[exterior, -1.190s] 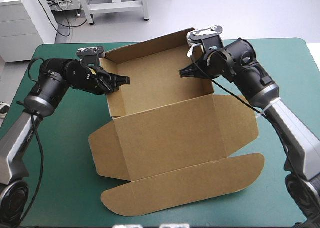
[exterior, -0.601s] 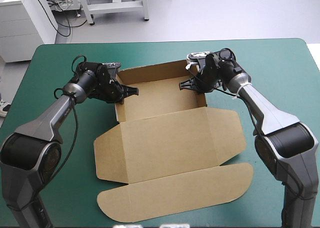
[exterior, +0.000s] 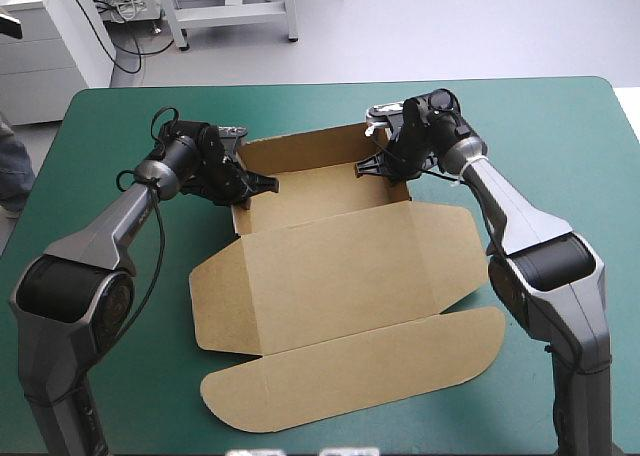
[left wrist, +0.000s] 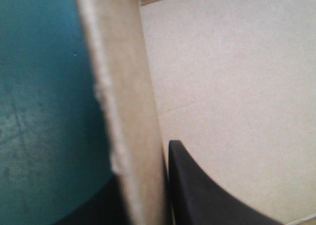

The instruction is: Fold the box

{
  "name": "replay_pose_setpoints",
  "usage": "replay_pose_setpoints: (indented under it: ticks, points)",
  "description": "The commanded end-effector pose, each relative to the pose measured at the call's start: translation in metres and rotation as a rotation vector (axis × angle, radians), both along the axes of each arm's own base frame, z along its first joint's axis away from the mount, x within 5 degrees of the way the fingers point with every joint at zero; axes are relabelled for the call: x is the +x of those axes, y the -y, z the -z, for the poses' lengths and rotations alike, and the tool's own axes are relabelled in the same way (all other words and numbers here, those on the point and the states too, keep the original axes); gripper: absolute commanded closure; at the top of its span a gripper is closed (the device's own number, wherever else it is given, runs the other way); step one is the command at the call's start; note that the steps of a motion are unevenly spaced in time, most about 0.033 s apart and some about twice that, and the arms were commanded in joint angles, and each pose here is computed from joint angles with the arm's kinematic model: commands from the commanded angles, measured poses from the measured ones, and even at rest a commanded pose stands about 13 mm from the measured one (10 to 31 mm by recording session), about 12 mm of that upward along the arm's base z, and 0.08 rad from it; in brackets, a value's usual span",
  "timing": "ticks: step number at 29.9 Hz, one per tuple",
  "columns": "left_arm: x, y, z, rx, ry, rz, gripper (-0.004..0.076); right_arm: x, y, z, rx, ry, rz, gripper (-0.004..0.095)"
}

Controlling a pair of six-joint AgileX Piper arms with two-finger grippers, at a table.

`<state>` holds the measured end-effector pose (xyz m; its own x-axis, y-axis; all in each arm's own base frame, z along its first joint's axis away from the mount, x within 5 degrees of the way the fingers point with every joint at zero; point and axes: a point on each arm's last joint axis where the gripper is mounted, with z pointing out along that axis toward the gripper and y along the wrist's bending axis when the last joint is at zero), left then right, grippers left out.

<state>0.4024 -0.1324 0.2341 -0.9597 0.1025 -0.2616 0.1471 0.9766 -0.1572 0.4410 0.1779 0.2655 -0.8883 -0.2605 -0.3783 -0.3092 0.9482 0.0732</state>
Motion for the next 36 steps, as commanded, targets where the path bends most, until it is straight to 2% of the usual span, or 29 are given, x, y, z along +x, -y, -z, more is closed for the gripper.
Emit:
replay_pose_setpoints:
  ticks: [1,5,7,10,13,18,21,26,31,36]
  points:
    - [-0.004,0.015,-0.004,-0.031,-0.03,0.114,0.0556,0.005,-0.005,-0.044,0.097,0.188,-0.018,0.0752]
    - [-0.002,0.016,-0.023,-0.036,-0.025,0.128,0.0377,0.004,-0.005,-0.06,0.11,0.209,-0.013,0.0552]
    - [-0.002,0.017,-0.032,-0.038,-0.033,0.123,0.0332,0.003,-0.005,-0.067,0.115,0.219,-0.012,0.0515]
    - [0.0,0.015,-0.046,-0.027,-0.024,0.101,0.0326,0.001,-0.004,-0.076,0.116,0.228,-0.014,0.0507]
    - [-0.001,0.014,-0.06,-0.028,-0.007,0.103,0.0326,-0.001,0.0,-0.083,0.086,0.227,-0.009,0.0507]
    - [-0.007,0.006,-0.093,0.012,0.095,0.104,0.0327,-0.009,0.003,-0.105,0.102,0.276,-0.006,0.0507]
    - [-0.015,-0.002,-0.114,0.06,0.163,0.099,0.0327,-0.014,0.009,-0.118,0.071,0.321,0.001,0.0505]
    - [-0.032,-0.009,-0.143,0.051,0.236,0.094,0.0327,-0.028,0.014,-0.143,0.101,0.37,0.001,0.0505]
    - [-0.072,-0.016,-0.197,-0.048,0.358,0.1,0.0327,-0.05,0.023,-0.177,0.126,0.443,0.003,0.0506]
    - [-0.144,-0.04,-0.266,-0.063,0.59,0.144,0.0356,-0.071,0.034,-0.206,0.125,0.518,0.012,0.0506]
